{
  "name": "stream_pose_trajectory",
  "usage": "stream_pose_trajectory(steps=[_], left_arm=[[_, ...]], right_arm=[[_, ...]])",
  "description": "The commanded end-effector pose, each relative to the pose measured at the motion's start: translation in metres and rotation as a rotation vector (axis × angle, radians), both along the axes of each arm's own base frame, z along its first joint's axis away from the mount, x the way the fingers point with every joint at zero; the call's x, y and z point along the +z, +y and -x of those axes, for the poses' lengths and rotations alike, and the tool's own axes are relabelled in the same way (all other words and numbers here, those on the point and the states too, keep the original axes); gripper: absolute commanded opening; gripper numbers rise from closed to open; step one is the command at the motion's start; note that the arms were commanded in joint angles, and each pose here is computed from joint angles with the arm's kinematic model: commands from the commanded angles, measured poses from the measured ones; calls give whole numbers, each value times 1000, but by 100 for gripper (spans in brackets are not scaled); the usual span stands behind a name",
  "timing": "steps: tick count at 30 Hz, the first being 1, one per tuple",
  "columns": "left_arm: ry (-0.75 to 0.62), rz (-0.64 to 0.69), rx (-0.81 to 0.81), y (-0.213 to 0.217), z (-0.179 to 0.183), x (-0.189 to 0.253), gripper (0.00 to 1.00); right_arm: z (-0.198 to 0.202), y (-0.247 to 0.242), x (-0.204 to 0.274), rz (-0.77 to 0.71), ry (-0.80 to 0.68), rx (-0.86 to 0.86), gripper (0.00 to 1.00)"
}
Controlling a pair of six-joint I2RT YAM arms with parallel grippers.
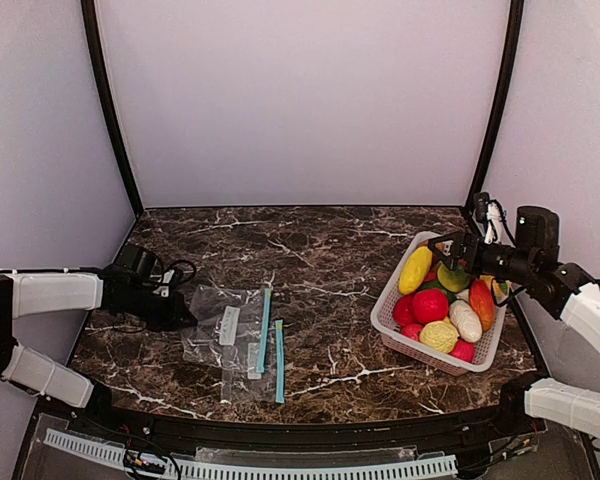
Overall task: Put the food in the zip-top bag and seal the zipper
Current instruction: Pick up the zipper food storage bag at the center of the board.
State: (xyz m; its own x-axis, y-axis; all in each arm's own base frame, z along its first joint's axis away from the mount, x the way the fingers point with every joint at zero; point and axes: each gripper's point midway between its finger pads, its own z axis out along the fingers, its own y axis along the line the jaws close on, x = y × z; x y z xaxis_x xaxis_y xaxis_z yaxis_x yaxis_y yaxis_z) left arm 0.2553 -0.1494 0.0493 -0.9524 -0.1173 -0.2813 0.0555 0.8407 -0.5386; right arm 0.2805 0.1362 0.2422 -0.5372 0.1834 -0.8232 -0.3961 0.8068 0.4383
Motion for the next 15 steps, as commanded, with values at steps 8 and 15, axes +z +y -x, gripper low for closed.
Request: stream_pose_trajectory(steps=[8,15], left_arm=[[-380,93,-84,-12,-16,128,1],[-666,271,-305,-45,-14,230,1]], right_arm=[[14,11,43,-109,-56,56,98],[19,46,65,-204,-54,178,93]])
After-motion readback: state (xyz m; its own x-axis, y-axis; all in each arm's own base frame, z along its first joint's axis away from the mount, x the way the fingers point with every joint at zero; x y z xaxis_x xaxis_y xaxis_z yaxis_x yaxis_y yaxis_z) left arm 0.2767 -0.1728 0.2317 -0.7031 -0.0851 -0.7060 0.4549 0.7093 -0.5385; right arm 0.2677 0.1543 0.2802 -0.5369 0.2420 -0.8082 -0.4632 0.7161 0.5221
